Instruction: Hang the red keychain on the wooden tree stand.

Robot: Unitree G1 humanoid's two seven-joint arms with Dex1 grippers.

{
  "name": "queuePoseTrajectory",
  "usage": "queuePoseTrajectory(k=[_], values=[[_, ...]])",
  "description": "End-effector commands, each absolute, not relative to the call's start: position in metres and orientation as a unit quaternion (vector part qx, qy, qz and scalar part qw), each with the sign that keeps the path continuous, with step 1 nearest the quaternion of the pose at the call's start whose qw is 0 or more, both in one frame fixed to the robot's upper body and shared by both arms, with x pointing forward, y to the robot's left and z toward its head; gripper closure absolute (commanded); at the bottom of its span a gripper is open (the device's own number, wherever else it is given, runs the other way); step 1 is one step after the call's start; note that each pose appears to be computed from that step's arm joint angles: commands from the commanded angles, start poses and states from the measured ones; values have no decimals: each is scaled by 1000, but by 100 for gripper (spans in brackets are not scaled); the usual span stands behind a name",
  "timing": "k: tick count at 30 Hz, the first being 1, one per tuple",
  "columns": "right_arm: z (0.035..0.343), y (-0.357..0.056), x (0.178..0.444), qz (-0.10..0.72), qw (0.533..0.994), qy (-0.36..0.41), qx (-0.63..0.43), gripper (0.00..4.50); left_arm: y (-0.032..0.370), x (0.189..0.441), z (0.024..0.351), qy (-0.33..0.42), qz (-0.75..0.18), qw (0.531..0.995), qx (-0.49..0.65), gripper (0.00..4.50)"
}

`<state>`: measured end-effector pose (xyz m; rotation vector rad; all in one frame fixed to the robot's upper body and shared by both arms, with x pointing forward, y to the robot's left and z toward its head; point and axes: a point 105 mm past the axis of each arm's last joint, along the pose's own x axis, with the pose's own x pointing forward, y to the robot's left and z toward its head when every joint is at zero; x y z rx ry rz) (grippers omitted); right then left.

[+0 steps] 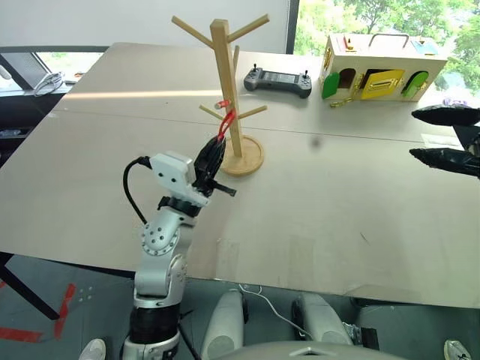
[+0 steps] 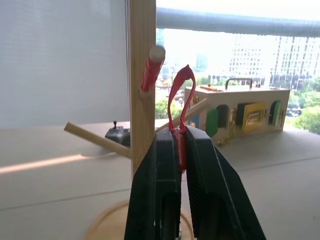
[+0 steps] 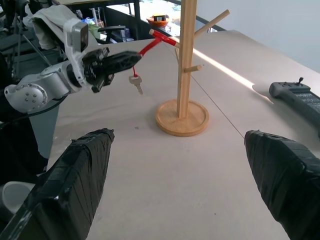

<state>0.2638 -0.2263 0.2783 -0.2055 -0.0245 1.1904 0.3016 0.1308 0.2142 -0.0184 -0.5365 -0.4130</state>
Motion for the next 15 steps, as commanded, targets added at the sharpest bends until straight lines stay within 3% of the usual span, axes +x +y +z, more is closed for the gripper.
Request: queuePoseTrajectory(k=[1, 7, 15], values=[[276, -226, 262, 562, 820, -18, -108, 0, 130, 287, 245, -326, -201, 924, -9, 443], [267, -232, 264, 553, 825, -7, -116, 0, 134, 278, 258, -351, -173, 920, -8, 443], [264, -234, 265, 551, 826, -6, -121, 0, 142, 285, 230, -297, -154, 942, -21, 443]])
